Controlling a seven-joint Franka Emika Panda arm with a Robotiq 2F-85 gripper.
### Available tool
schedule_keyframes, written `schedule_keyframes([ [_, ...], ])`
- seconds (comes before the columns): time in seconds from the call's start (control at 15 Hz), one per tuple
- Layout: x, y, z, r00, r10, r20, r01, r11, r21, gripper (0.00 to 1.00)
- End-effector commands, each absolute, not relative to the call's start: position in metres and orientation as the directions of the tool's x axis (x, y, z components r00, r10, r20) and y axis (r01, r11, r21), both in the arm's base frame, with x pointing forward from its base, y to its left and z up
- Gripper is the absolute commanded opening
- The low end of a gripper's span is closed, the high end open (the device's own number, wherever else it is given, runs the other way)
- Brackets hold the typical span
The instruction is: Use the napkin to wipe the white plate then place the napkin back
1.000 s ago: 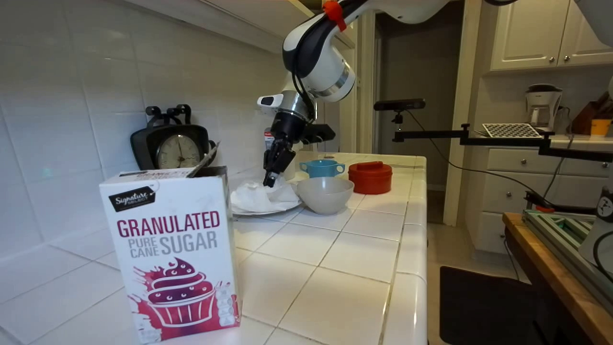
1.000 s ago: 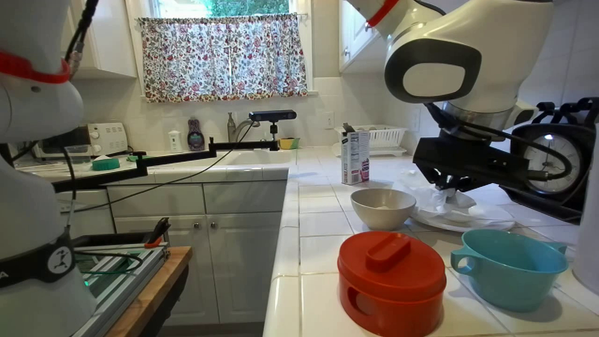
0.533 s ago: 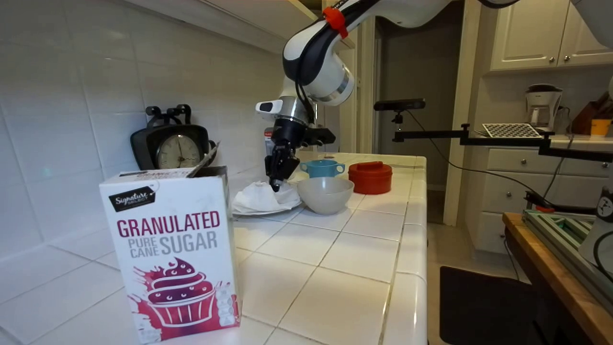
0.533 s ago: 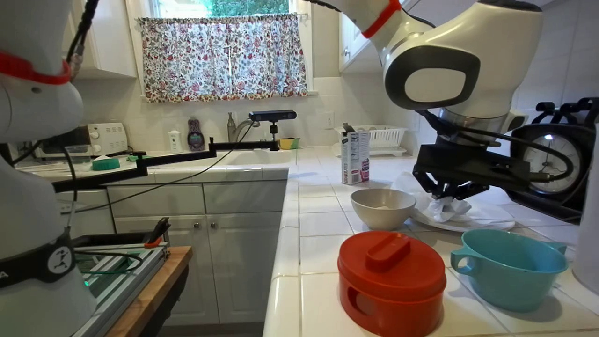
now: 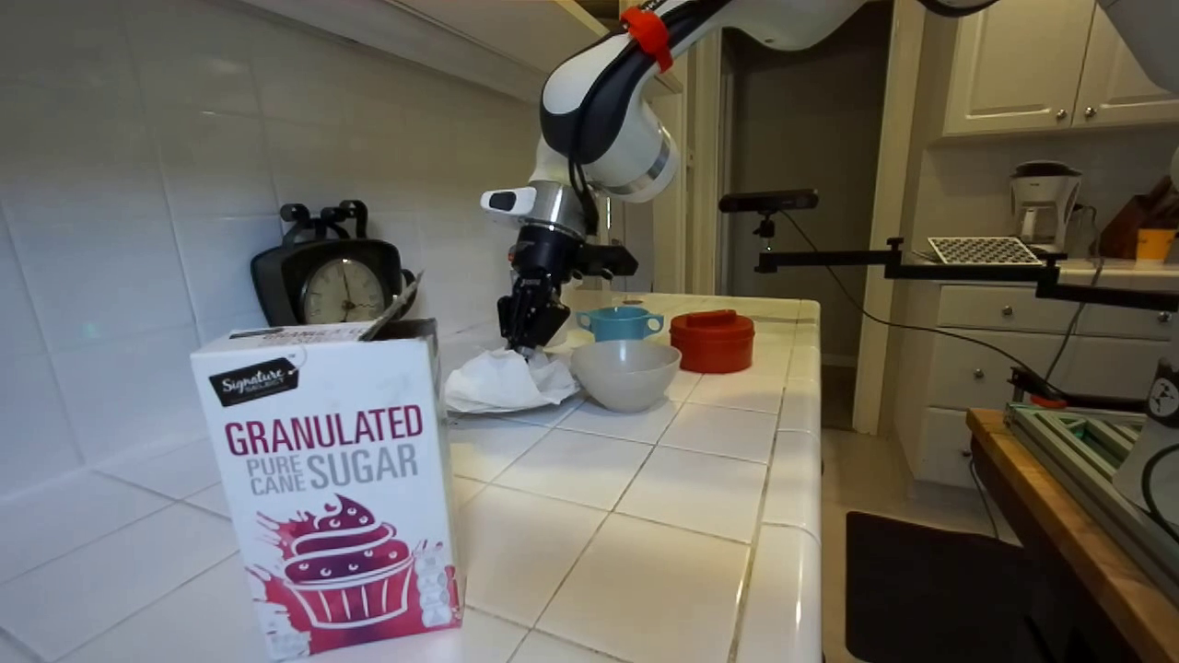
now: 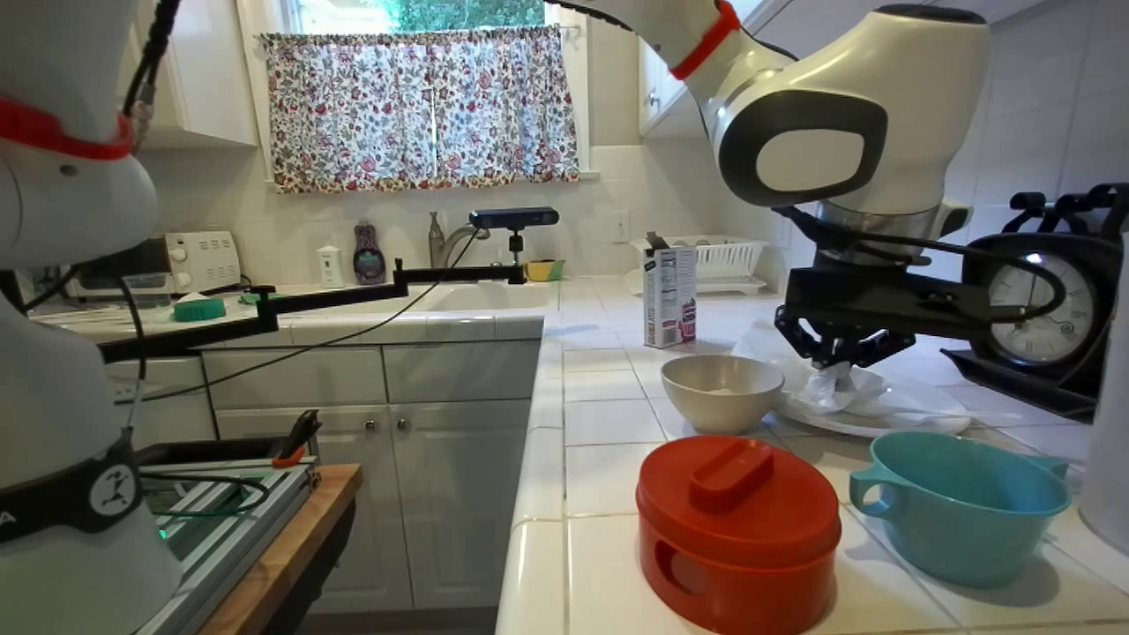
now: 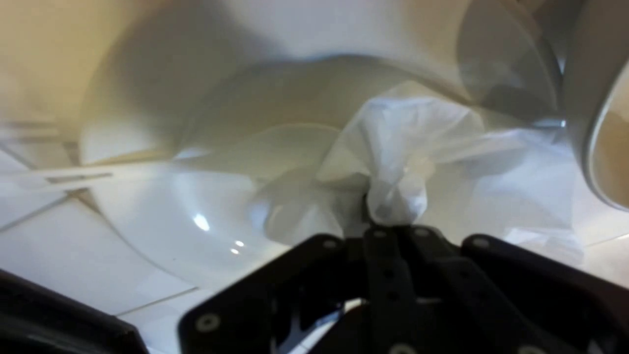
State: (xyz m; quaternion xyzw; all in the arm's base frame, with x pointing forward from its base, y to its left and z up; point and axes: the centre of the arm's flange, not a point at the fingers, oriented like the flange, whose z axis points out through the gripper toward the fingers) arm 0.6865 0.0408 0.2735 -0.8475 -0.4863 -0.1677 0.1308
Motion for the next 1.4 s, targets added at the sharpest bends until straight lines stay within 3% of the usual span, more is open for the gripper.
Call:
schedule_keyframes([
  [0.0,0.695,0.039,0.273,0.431,0.791,0.434,0.872,-0.490,0.027,0.00],
  [0.27,0.695,0.037,0.271,0.411,0.804,0.430,0.871,-0.485,0.074,0.00],
  [0.73,0.675,0.054,0.267,0.331,0.843,0.424,0.936,-0.350,-0.034,0.00],
  [1.33,0.698,0.036,0.270,0.374,0.807,0.457,0.858,-0.488,0.160,0.00],
])
